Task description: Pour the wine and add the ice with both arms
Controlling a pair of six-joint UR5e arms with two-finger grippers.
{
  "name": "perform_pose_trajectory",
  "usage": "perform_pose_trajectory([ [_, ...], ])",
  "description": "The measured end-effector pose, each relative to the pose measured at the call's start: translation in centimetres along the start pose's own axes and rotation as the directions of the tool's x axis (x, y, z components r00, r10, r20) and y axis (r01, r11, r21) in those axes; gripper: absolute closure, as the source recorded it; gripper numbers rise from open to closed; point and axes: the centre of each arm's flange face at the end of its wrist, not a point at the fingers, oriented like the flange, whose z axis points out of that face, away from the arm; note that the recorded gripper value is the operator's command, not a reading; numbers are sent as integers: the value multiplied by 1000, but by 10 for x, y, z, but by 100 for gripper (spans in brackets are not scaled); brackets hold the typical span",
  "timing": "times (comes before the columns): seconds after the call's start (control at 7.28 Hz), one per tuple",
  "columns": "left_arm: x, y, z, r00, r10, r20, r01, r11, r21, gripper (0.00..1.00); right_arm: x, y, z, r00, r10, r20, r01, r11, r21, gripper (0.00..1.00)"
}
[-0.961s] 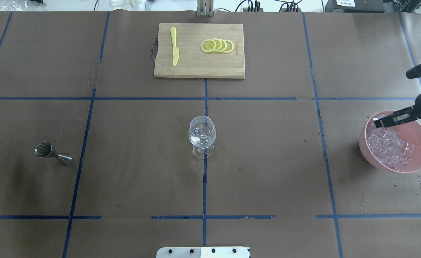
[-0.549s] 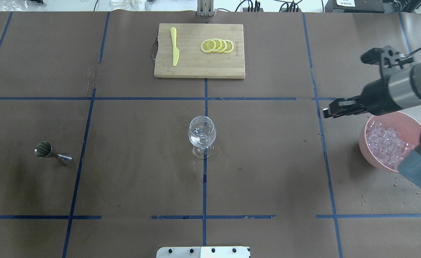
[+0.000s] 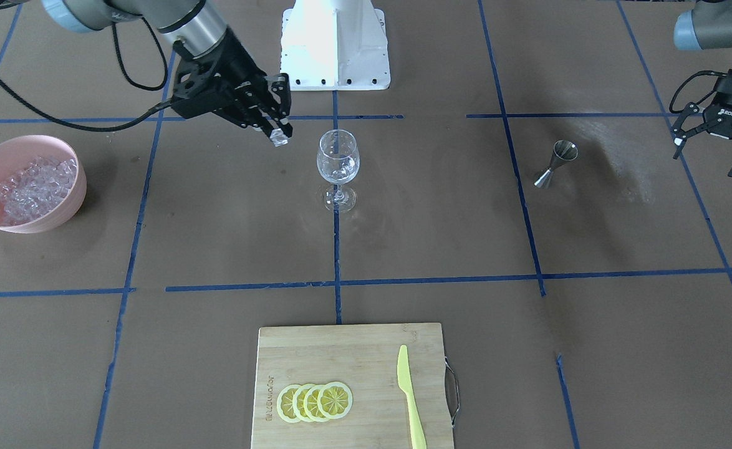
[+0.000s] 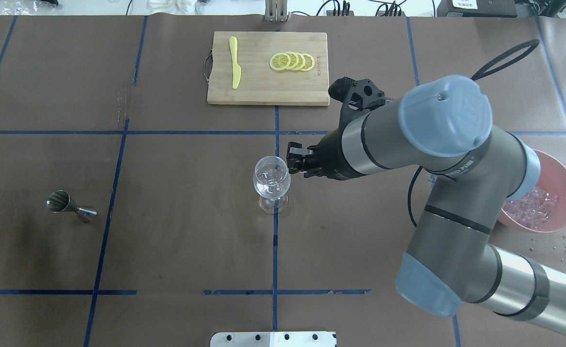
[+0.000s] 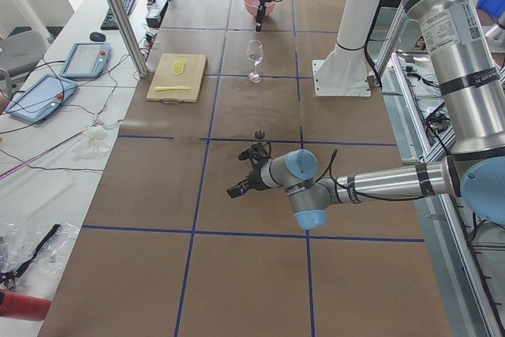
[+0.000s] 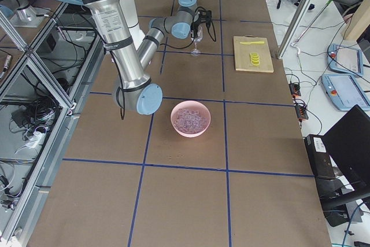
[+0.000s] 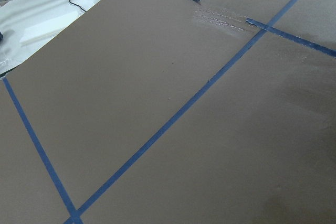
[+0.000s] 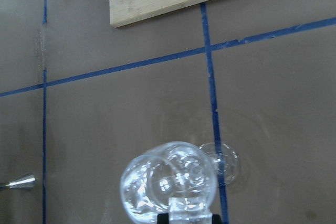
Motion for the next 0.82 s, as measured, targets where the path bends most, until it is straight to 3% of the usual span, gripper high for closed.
perform_pose_trajectory([
  [0.27, -1, -1, 0, 1000, -20, 8, 20, 1000, 3, 0, -23, 6, 12, 1000, 27, -5, -27, 999, 20, 94],
  [0.41, -2, -2, -1, 1000, -23, 21, 22, 1000, 8, 0, -24, 8, 15, 1000, 29, -10, -29, 999, 21, 17],
  [0.55, -3, -2, 0, 999, -24, 34, 23, 1000, 12, 0, -24, 9, 18, 1000, 27, -13, -27, 999, 21, 13],
  [0.69, -3, -3, 0, 999, -24, 40, 24, 1000, 15, 0, -24, 9, 19, 1000, 23, -17, -23, 999, 24, 0],
  [0.82, -4, -4, 0, 999, -27, 42, 27, 1000, 16, 0, -23, 8, 20, 1000, 21, -20, -21, 999, 26, 0],
])
